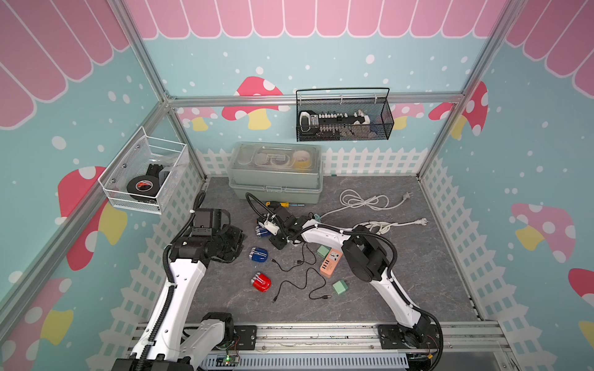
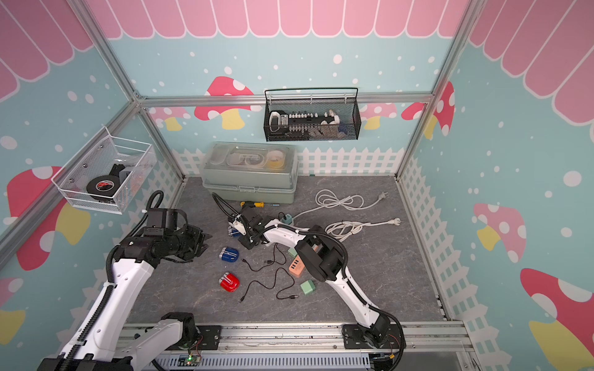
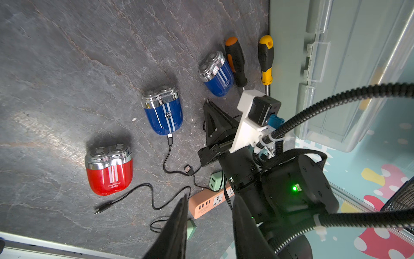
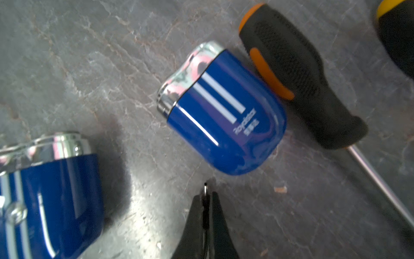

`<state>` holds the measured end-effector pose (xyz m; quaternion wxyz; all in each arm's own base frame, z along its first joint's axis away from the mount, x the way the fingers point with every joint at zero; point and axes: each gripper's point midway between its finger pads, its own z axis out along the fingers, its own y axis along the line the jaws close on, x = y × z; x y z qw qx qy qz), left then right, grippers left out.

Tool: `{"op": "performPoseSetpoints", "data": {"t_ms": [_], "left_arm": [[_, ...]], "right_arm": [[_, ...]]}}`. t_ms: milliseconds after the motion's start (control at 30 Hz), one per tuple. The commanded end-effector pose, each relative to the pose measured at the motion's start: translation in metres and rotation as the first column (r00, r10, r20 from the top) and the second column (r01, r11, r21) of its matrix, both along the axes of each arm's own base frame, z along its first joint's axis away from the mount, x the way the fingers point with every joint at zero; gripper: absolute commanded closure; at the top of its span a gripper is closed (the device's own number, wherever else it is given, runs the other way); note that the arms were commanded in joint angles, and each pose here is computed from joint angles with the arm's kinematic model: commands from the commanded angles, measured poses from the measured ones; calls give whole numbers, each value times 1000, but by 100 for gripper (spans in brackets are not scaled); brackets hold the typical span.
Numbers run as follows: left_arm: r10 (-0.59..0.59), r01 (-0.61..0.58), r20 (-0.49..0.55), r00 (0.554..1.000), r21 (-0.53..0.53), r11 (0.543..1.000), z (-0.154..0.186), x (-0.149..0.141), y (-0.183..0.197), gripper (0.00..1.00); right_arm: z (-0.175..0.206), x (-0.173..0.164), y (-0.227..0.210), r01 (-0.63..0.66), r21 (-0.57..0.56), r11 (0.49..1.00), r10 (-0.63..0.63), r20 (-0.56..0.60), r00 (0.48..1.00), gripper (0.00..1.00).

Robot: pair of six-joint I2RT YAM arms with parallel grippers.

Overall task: Charge the electric shaver
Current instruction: Pick up the charging cable from the center of the board.

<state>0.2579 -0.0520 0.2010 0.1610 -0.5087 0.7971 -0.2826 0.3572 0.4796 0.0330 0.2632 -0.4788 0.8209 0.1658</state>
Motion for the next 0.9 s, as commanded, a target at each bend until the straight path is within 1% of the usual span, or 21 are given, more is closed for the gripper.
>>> {"op": "performPoseSetpoints", "data": {"t_ms": [0,133,233,267,333,367,400,467,533,600,667,767,833,867], "left_arm": [[-33,33,1,999,-27,999,7,1,-6,66],[-65,63,-17,998,-114,991,7,10,-21,65],[-133,132,4,991,-178,975,14,19,-41,64],[-161,162,17,987,-192,968,18,23,-47,64],[-239,251,77,968,-212,944,32,34,-64,64],[-296,319,133,946,-227,920,43,43,-77,64],[-356,394,189,915,-229,890,54,49,-90,65],[-458,514,263,849,-211,832,69,58,-109,66],[-546,623,352,760,-156,766,86,64,-124,68],[-619,710,445,647,-57,702,100,67,-134,70],[-646,739,479,594,-10,673,101,70,-137,74],[-651,779,547,526,-2,627,96,75,-148,77],[-653,815,599,463,1,579,92,74,-155,79],[-664,832,613,429,20,555,89,71,-157,80]], "right_arm": [[76,-7,7,-71,159,985,63,56,996,100],[132,-26,-10,-123,288,950,105,78,991,100],[159,-41,-31,-115,396,911,116,21,993,100],[175,-44,-40,-108,435,894,114,12,993,100],[194,-50,-55,-90,494,865,124,-36,992,100],[203,-52,-63,-73,529,846,129,-70,989,100],[213,-52,-71,-51,562,825,132,-105,986,100],[230,-51,-88,-5,620,785,148,-179,973,100],[241,-50,-104,34,655,755,172,-248,953,100],[247,-49,-117,79,672,736,193,-320,927,100],[250,-50,-126,107,684,721,219,-373,902,100],[247,-51,-130,128,685,717,240,-415,878,100],[244,-49,-129,142,688,712,258,-444,858,100],[242,-48,-127,154,686,711,267,-466,843,100]]}}
